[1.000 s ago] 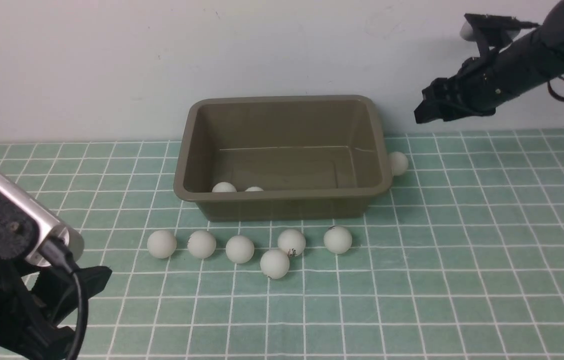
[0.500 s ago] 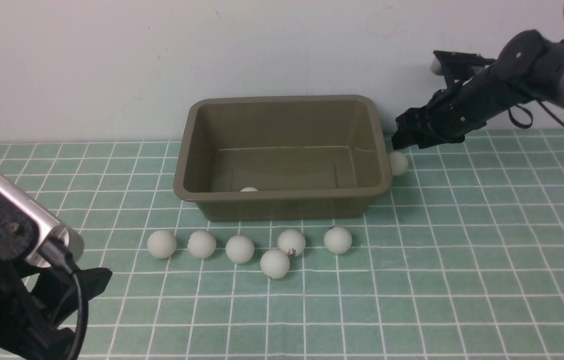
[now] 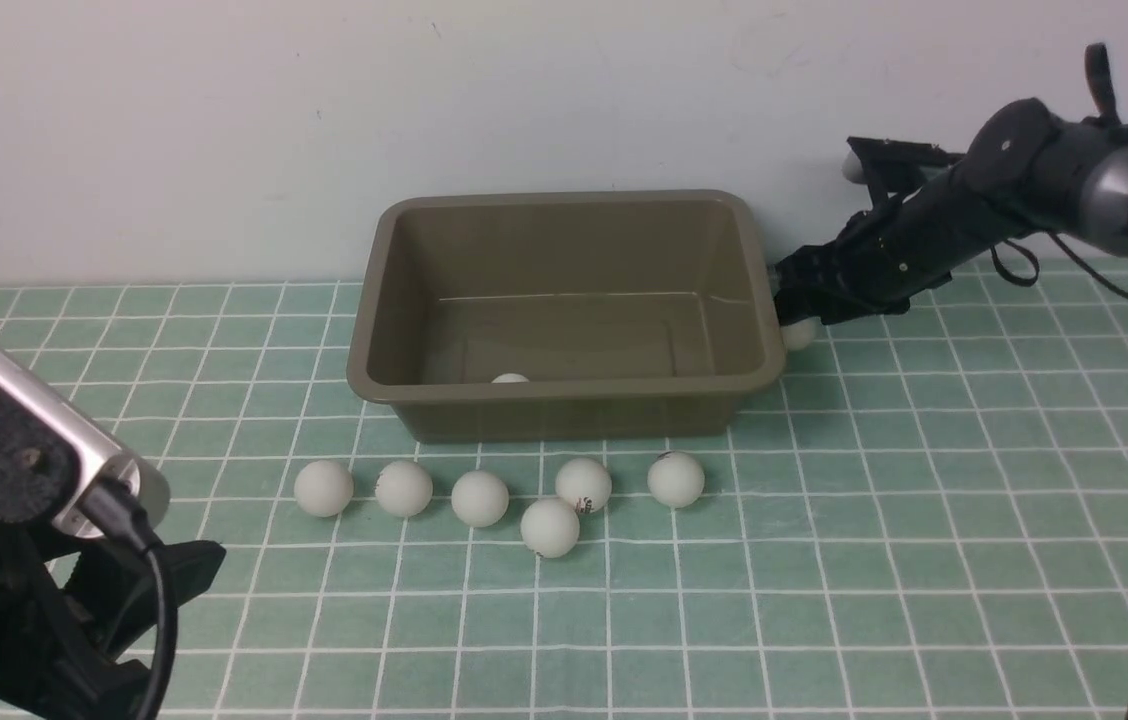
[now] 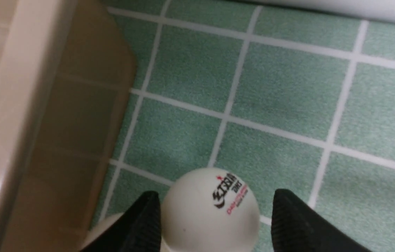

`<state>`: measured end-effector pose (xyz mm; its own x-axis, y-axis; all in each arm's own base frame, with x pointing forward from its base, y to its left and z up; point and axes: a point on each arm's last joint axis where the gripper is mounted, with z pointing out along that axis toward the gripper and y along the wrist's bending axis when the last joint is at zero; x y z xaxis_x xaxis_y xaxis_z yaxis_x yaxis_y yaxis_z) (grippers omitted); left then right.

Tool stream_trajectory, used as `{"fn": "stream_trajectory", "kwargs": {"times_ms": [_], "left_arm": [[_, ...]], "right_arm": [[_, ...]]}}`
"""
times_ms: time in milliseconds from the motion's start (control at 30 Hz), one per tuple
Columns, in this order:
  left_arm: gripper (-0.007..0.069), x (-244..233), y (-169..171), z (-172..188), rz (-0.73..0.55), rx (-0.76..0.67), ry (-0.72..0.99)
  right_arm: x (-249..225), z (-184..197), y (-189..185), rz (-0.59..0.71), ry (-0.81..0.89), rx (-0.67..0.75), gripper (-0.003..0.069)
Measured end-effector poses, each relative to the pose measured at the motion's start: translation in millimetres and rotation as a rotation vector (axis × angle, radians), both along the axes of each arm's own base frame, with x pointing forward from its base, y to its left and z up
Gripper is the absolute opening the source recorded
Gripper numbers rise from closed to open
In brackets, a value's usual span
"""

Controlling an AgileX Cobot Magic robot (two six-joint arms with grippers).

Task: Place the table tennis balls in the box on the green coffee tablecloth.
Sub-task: 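Reach for and grasp a ping pong ball on the table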

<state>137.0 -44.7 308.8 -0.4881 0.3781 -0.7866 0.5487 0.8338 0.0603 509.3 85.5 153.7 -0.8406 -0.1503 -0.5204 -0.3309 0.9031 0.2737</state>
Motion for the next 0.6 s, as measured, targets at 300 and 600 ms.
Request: {"fn": "stream_trajectory", "kwargs": {"times_ms": [300,600], "left_arm": [[0.0363,0,0,0,0.0,0.0,0.0],[0.0363,0,0,0,0.0,0.0,0.0]], "right_arm": [[2,-15,2,-0.013,0.02,0.016,0.038],[7,5,-3,0.024,-0.05,-0.074,0.0365]]}}
